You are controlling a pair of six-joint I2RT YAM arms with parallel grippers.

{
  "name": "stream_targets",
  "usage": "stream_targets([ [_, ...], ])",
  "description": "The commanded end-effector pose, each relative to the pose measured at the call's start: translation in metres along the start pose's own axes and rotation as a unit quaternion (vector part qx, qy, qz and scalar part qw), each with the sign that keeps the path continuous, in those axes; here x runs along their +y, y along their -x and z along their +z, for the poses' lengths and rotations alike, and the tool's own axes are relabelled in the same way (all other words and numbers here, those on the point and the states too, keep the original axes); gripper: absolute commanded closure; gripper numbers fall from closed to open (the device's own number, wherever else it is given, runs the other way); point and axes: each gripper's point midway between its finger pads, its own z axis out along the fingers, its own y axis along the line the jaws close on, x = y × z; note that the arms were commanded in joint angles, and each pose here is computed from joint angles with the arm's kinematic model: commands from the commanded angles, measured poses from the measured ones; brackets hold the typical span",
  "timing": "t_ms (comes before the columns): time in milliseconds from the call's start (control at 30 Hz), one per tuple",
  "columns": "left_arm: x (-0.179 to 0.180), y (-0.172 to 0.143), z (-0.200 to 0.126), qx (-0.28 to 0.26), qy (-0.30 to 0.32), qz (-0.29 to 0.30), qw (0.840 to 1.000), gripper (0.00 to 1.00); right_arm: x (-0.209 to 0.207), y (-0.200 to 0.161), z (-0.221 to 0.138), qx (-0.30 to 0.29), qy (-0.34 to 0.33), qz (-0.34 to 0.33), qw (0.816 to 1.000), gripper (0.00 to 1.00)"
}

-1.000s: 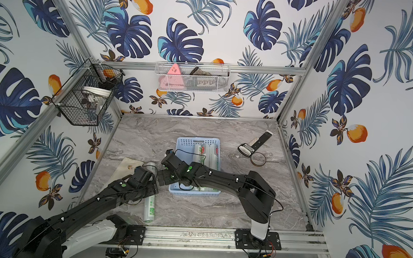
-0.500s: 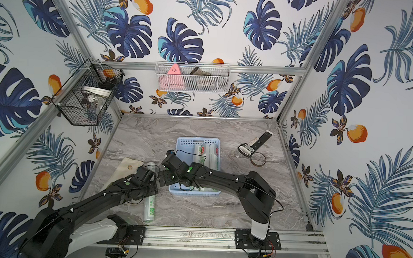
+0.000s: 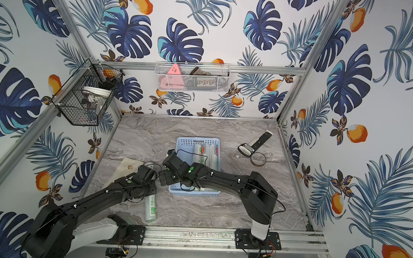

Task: Put the plastic wrap into the basket
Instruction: Pick up the plastic wrap from the center of the board.

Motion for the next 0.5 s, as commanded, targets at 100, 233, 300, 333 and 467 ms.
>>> stream_targets([
  [100,-0.001,0.012,-0.009,-0.022,0.001,0.002,1.000,0.67,-0.006,0.006,-0.006,-0.015,-0.012,0.005,1.000,0.02],
  [233,-0.008,0.024,-0.029,-0.055,-0.030,-0.012,0.998,0.70,-0.010,0.008,-0.009,-0.023,-0.019,0.007,1.000,0.02],
  [300,-0.011,0.030,-0.041,-0.071,-0.046,-0.017,0.996,0.71,-0.012,0.010,-0.012,-0.029,-0.022,0.009,0.999,0.02],
  [333,-0.013,0.033,-0.046,-0.075,-0.053,-0.019,0.996,0.71,-0.013,0.011,-0.014,-0.032,-0.024,0.010,0.999,0.02],
  [467,-0.025,0.043,-0.068,-0.089,-0.085,-0.014,0.992,0.70,-0.022,0.021,-0.024,-0.050,-0.033,0.018,0.998,0.01],
])
